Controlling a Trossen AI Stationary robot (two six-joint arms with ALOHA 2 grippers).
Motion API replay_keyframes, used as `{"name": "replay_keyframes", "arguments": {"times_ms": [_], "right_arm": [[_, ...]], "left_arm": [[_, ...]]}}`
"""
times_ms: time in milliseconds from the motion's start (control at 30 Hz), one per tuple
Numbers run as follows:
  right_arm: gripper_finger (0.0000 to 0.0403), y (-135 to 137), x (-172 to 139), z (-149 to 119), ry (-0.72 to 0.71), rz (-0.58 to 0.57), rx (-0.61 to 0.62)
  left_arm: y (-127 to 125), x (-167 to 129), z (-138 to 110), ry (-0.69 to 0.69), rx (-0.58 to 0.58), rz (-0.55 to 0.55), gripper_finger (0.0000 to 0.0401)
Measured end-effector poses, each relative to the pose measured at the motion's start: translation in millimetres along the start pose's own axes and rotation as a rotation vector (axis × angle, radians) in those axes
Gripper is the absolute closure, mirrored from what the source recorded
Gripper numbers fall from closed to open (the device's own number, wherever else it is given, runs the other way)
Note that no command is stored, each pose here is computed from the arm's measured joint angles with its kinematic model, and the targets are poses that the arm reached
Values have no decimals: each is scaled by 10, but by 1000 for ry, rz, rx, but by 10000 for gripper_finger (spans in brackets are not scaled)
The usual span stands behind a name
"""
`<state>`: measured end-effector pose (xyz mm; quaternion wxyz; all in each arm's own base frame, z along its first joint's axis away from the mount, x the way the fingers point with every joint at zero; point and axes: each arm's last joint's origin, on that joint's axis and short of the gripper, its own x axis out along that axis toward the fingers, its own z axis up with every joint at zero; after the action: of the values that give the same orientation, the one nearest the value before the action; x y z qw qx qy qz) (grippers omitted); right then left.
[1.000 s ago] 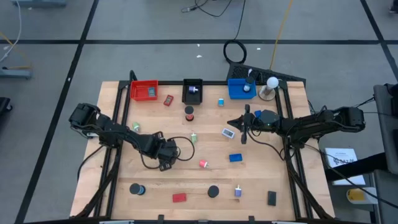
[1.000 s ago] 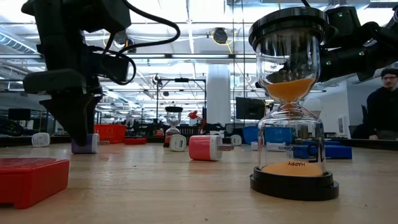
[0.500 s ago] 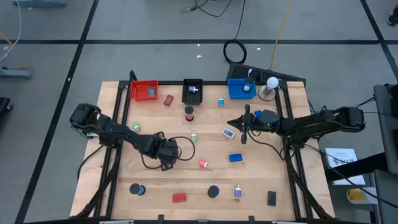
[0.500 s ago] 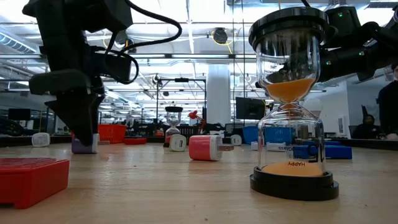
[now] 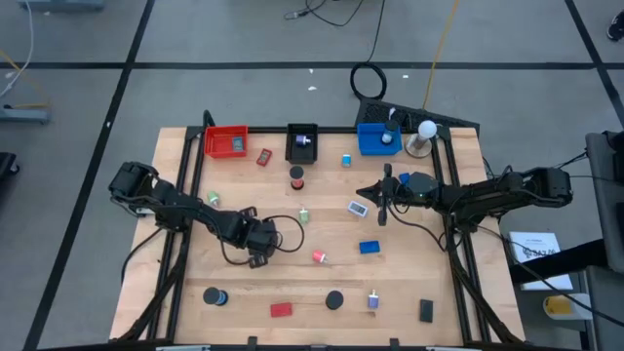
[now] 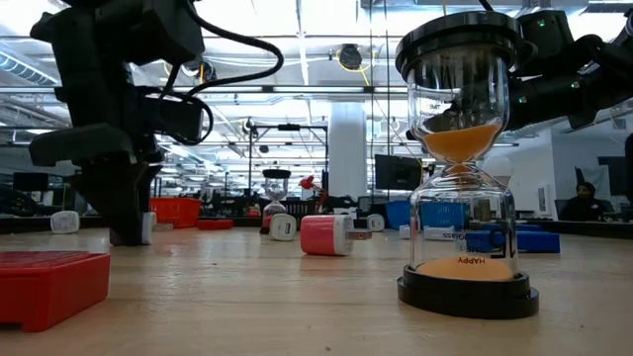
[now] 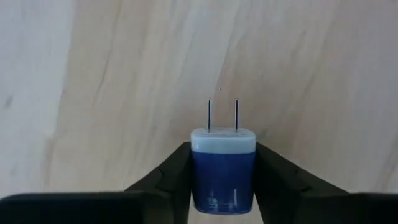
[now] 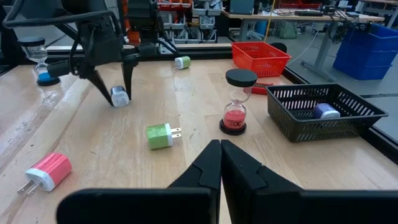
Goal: Pick & Place Office items
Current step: Put the left blue charger adapter head into the black bin
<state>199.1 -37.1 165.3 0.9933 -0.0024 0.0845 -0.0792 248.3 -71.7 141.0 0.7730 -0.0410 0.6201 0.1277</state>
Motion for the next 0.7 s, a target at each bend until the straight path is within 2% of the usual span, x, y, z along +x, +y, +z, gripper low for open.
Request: {"name": "replay_keyframes", "arguments": {"times_ms": [133,333,433,567,700], "right_arm": [[399,0,0,0,0,0,0],[399,0,1,1,0,0,0],[399,0,1,1,0,0,0],[399,1,1,1,0,1,0],[399,0,1,1,-1,0,-29]], "left_arm": [[37,-197,46,-17,31,28,269],[355,-675,285,-270,-9,143,269],[663,-860,463,-397,-68,166,269],[1170,-974,705,-474,-137,203,269],[1697,-940,927,-531,-154,226,269]]}}
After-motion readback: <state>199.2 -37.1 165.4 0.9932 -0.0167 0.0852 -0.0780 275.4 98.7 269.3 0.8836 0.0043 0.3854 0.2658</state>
